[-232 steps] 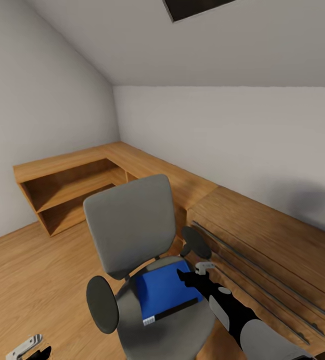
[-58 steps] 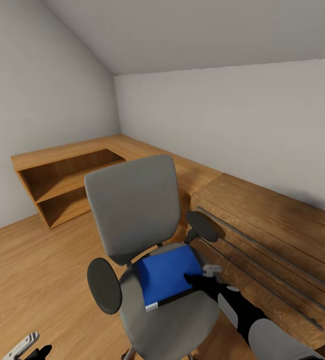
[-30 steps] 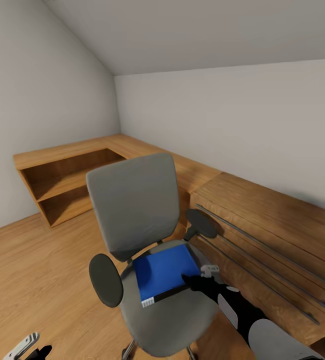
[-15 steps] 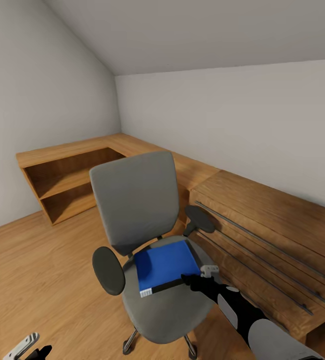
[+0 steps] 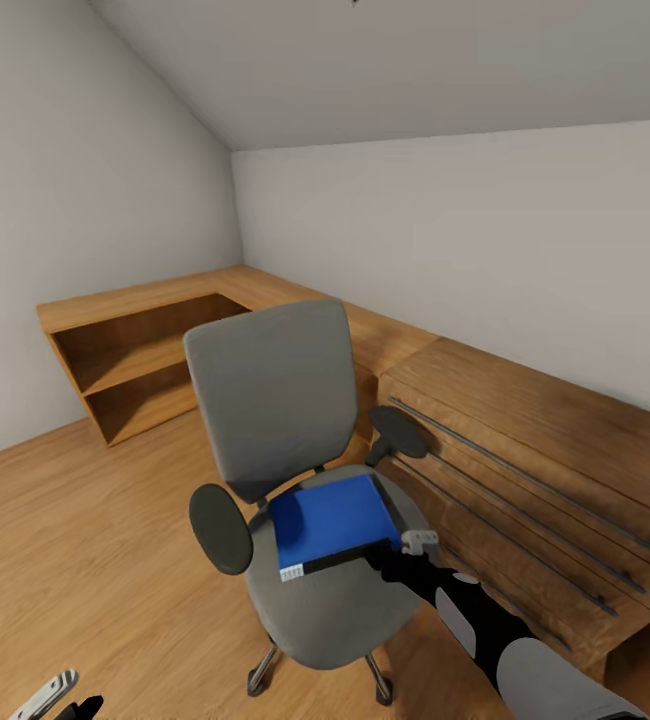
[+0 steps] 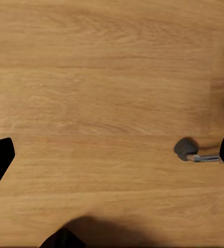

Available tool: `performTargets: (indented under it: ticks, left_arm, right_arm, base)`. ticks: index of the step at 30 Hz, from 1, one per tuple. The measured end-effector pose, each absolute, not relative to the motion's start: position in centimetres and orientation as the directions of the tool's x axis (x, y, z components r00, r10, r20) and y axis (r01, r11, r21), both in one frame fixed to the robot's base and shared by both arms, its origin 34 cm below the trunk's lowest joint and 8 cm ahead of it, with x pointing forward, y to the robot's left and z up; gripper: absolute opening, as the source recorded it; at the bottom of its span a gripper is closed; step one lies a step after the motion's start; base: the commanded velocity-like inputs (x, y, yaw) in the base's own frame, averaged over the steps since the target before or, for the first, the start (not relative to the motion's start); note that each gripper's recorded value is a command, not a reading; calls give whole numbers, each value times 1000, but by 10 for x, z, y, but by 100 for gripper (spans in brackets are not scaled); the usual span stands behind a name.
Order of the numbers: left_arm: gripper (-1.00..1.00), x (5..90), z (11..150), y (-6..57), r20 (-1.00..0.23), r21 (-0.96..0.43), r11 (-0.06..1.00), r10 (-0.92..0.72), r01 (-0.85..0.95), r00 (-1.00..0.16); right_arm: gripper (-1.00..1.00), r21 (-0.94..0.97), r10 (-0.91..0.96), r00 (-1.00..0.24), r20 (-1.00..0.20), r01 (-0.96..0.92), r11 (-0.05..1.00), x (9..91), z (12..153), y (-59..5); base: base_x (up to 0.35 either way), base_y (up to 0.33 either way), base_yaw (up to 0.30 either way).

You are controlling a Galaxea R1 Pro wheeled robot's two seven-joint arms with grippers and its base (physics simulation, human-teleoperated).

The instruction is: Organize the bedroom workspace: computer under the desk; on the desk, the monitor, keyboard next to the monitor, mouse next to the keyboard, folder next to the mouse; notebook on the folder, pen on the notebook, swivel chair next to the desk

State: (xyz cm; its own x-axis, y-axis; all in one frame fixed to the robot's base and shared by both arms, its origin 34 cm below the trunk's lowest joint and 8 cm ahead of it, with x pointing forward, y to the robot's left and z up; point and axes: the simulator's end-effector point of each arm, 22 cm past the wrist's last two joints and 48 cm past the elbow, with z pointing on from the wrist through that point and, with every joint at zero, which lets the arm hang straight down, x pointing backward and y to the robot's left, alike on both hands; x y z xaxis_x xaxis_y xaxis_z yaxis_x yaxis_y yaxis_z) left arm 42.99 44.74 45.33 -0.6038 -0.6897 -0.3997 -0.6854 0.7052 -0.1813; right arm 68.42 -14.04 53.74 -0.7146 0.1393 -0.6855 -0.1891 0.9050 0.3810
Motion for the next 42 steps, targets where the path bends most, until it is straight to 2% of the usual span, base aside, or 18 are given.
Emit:
performTargets:
  ticks: [21, 35, 42]
  left_arm:
    - [100, 428, 448, 432, -384, -193, 703, -696, -685, -607]
    - [100, 428, 446, 422, -374, -200, 701, -701, -685, -608]
    - [100, 428, 446, 424, -376, -199, 702, -699, -684, -608]
  right_arm:
    - [100, 367, 149, -641, -753, -221, 903, 714, 574, -144]
    - [100, 315, 178, -606, -776, -127, 941, 753, 622, -160]
    - [100, 301, 164, -629, -760, -116, 947, 761, 645, -154]
  base:
    - [-12, 0, 0]
    - [0, 0, 0]
    - [0, 0, 0]
